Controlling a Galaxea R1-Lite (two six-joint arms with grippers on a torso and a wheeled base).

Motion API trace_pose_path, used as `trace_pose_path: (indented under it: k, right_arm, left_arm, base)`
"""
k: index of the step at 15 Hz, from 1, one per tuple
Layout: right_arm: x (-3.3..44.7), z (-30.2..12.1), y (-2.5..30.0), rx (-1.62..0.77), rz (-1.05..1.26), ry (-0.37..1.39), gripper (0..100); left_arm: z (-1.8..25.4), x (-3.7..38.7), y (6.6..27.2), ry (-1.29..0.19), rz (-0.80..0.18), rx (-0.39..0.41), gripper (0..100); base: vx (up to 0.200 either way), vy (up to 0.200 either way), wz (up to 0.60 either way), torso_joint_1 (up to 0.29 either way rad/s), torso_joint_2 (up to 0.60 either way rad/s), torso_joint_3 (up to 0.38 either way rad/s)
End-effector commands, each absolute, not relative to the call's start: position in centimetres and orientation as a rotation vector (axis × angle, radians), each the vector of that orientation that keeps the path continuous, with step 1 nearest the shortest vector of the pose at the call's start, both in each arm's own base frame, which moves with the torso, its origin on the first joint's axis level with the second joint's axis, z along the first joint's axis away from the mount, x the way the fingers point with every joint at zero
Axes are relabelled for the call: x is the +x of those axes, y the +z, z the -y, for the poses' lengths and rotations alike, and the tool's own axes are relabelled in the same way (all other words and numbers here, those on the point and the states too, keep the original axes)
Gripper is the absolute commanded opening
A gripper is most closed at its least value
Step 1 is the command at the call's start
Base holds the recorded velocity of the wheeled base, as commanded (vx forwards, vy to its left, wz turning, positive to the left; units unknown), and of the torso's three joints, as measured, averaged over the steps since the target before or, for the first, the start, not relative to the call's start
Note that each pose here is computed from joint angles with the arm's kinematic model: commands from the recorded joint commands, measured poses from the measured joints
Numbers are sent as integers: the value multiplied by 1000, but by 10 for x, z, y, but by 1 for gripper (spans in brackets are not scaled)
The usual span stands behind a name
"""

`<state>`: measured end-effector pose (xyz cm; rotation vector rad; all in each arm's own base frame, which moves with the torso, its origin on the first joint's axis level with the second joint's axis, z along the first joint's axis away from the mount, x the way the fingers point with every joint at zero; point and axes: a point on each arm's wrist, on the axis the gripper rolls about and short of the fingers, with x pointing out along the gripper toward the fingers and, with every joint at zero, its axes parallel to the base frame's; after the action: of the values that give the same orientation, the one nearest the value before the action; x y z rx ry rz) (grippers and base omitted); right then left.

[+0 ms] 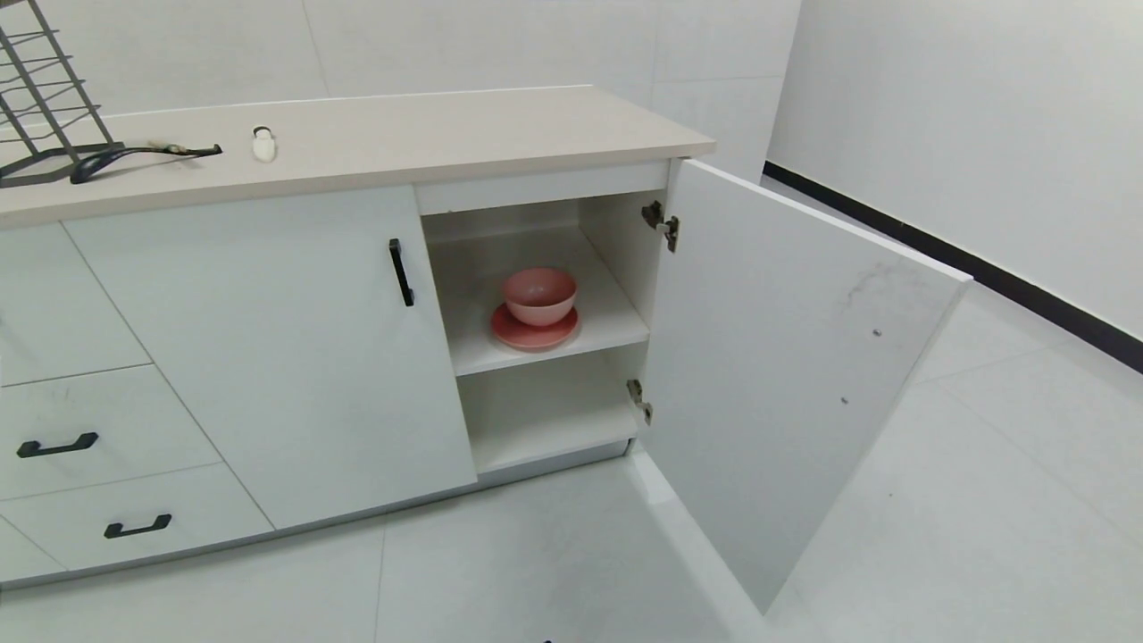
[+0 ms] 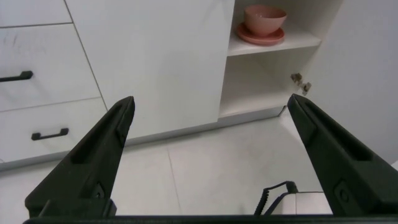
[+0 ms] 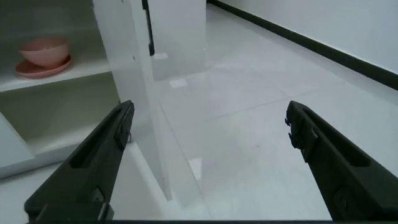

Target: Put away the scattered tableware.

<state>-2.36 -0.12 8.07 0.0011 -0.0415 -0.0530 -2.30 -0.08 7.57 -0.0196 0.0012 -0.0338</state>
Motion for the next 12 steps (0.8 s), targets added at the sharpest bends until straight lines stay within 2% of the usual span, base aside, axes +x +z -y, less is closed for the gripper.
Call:
trace_pose_path:
  k: [1, 4, 9, 12]
  right_arm:
    - [-23, 0, 75, 3, -17, 17, 100]
    - [-23, -1, 76, -2, -2, 32, 100]
    - [-23, -1, 76, 6, -2, 25, 100]
    - [-21, -1, 76, 5, -25, 17, 100]
  left_arm:
    - [1, -23, 76, -34, -3, -20, 100]
    - [1, -23, 76, -35, -3, -22, 100]
    - [1, -23, 76, -34, -3, -18, 100]
    - [1, -23, 76, -34, -3, -20, 100]
  base:
    - [0, 0, 0, 0, 0, 0]
    - [0, 0, 0, 0, 0, 0]
    - [-200, 0, 0, 5, 4, 2]
    - [0, -200, 0, 2, 2, 1]
